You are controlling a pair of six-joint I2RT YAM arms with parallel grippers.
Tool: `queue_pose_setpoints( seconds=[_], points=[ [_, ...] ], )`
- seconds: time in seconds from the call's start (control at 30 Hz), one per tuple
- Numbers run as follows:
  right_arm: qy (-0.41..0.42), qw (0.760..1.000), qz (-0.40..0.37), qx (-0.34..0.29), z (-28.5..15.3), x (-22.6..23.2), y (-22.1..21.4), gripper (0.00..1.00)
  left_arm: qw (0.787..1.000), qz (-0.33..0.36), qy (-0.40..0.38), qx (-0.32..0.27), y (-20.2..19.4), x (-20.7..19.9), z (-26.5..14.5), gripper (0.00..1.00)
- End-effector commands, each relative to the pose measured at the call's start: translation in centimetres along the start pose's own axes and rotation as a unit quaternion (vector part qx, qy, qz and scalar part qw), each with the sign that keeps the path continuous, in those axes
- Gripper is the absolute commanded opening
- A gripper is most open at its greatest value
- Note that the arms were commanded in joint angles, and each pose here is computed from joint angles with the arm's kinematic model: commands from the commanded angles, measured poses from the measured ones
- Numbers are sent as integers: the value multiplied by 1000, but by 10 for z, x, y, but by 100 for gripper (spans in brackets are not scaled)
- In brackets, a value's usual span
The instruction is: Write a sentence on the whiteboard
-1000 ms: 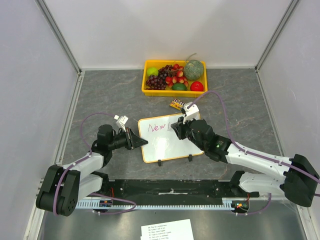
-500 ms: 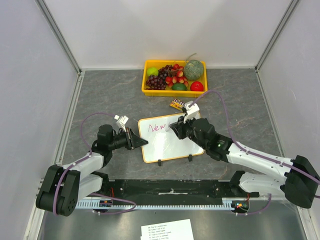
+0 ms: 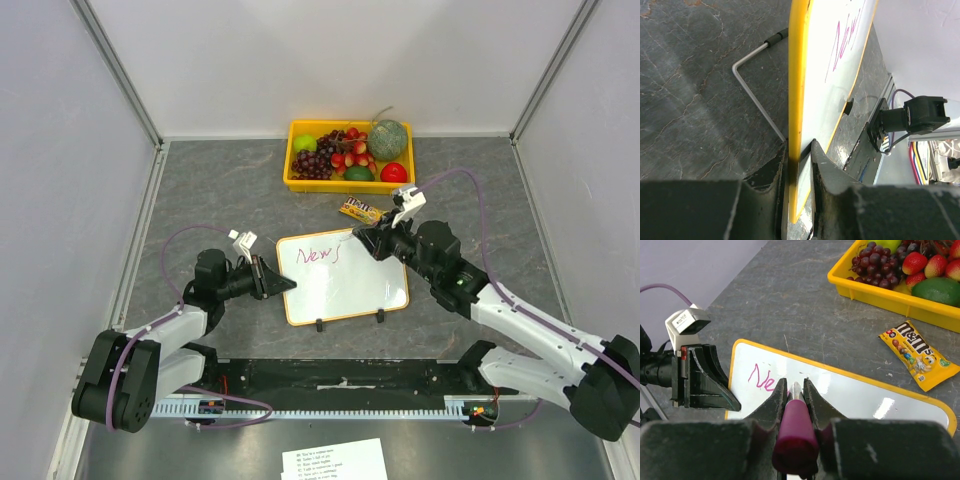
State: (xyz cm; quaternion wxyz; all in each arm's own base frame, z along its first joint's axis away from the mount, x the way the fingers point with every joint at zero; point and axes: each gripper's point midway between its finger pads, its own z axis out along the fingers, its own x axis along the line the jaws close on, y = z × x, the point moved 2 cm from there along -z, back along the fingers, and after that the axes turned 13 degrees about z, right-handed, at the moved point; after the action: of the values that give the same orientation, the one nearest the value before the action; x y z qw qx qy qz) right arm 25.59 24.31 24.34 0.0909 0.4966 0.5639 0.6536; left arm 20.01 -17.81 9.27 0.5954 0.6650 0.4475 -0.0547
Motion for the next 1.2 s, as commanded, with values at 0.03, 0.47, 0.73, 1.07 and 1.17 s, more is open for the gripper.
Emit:
queue_pose_setpoints(
  seconds=[0.03, 0.47, 0.73, 1.07, 1.17],
  points=[
    [-10, 999, -52, -10, 4, 3, 17, 0, 999, 23, 23, -12, 4, 9, 1, 2],
    [-63, 987, -136, -63, 0, 15, 11, 0, 999, 22, 23, -10, 3, 9, 2, 2],
    [-59, 989, -121, -56, 12, 19, 5, 0, 999, 23, 24, -9, 3, 10, 3, 2],
    [-73, 989, -118, -46, 22, 12, -5, 0, 999, 21, 23, -9, 3, 10, 3, 2],
    [-88, 988, -120, -44, 24, 5, -10, 0, 999, 22, 24, -10, 3, 10, 2, 2]
  ],
)
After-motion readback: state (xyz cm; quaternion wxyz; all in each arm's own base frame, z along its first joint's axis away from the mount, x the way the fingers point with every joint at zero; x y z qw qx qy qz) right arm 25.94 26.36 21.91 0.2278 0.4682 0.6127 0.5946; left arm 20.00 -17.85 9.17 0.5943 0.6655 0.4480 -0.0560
